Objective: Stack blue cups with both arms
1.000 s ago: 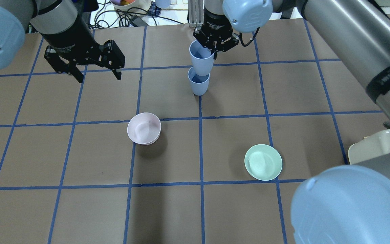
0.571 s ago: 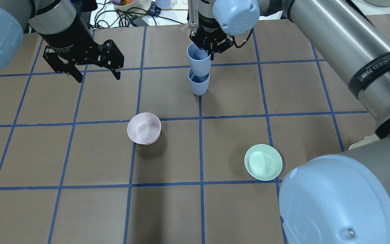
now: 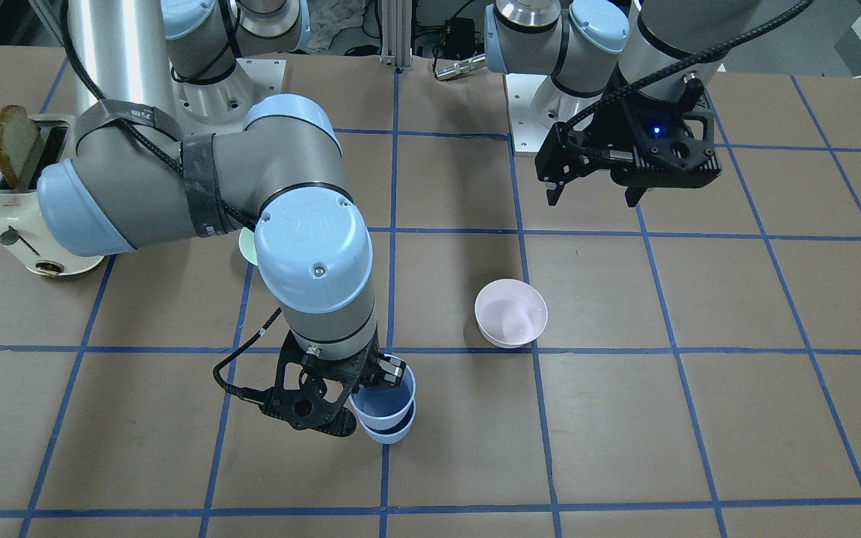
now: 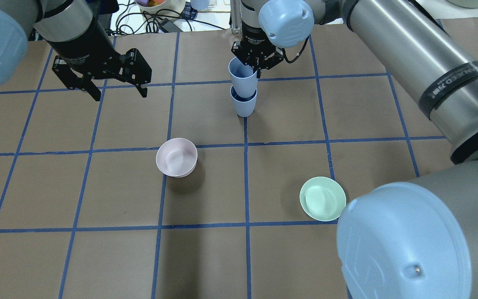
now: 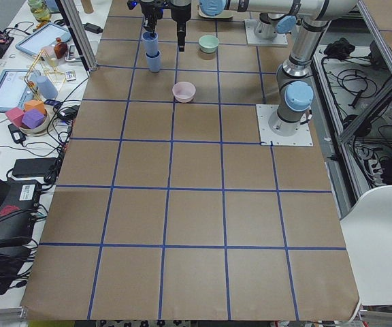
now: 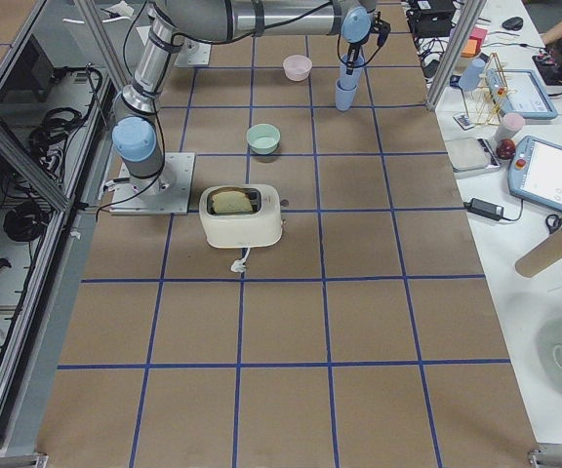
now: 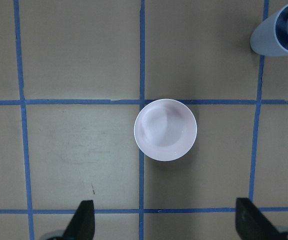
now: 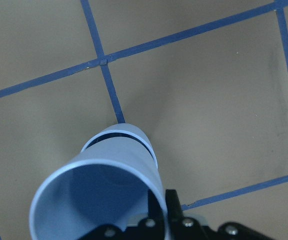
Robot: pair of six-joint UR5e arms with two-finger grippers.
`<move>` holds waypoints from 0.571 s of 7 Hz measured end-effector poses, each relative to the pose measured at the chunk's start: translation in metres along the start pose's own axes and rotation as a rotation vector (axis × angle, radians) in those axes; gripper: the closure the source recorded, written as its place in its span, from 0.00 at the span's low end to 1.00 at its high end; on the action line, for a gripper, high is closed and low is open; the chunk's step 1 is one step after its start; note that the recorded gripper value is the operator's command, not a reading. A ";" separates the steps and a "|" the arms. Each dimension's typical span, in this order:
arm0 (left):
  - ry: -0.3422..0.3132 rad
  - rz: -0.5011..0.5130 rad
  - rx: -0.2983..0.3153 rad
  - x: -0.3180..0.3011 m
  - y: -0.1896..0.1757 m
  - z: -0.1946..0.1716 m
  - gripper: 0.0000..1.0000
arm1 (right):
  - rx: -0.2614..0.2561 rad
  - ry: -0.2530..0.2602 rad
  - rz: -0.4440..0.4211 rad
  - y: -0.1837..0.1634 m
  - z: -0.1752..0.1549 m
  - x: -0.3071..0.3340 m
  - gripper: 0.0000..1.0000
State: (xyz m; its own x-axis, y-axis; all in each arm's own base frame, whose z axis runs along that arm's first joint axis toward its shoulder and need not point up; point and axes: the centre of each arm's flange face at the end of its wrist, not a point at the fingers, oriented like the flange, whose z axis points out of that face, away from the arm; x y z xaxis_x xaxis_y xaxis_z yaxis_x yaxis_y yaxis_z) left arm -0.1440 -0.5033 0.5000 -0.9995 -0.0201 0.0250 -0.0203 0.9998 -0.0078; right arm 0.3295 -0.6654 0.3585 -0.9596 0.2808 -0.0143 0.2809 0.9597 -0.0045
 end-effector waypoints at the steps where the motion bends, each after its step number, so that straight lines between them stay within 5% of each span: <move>1: 0.000 0.000 0.000 0.000 0.000 0.000 0.00 | -0.003 0.002 0.001 -0.001 0.003 0.000 0.00; 4: -0.001 -0.001 0.000 0.000 0.000 0.000 0.00 | 0.013 -0.005 0.002 -0.013 -0.002 0.008 0.00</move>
State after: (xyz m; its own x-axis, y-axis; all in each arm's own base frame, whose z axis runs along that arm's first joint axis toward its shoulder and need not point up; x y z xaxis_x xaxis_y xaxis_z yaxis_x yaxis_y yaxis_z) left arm -0.1439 -0.5035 0.4997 -0.9995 -0.0210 0.0243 -0.0212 0.9997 -0.0073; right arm 0.3179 -0.6758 0.3608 -0.9591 0.2825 -0.0195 0.2829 0.9590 -0.0178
